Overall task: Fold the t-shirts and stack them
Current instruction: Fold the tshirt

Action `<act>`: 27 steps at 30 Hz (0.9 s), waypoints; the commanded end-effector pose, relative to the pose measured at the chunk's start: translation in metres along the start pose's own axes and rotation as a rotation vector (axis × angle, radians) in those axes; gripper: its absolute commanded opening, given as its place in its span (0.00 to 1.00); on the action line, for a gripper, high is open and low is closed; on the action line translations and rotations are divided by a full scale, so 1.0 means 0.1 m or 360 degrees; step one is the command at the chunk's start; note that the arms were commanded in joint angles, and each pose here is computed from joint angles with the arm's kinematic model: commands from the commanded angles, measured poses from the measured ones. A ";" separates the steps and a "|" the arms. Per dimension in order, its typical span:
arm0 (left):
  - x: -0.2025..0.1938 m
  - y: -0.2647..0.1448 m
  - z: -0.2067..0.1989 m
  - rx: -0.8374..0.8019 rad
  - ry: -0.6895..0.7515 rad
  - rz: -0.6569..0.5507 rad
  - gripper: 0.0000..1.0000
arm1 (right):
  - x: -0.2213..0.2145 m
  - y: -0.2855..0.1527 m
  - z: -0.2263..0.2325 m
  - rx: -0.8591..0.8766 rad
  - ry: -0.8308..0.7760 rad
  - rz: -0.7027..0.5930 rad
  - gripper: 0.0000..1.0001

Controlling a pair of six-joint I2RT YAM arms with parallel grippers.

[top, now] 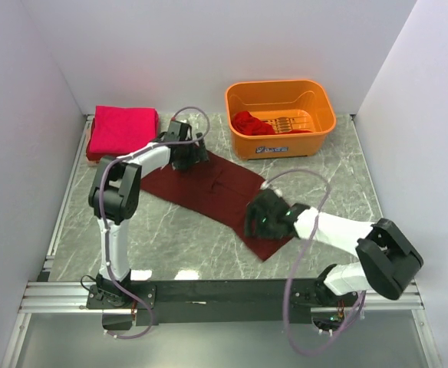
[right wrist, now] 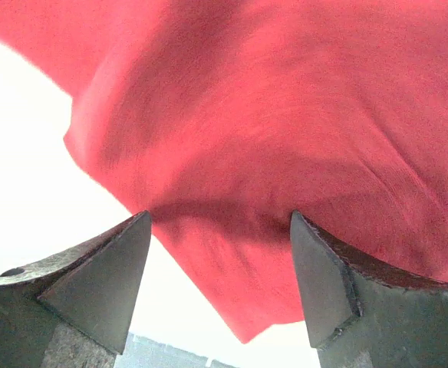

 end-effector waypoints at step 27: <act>0.24 0.17 -0.40 -0.0215 0.0274 0.0074 0.99 | -0.33 -0.70 1.62 0.0793 -0.0953 0.0260 0.81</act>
Point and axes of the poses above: each gripper's point midway between its finger pads, its own y axis out along the fingers, its own z axis along the line the jaws close on, x = y × z, the point moved 2 cm from there along -y, back along the fingers, and after that the axes turned 11 degrees about -y, right-handed, at the moved point
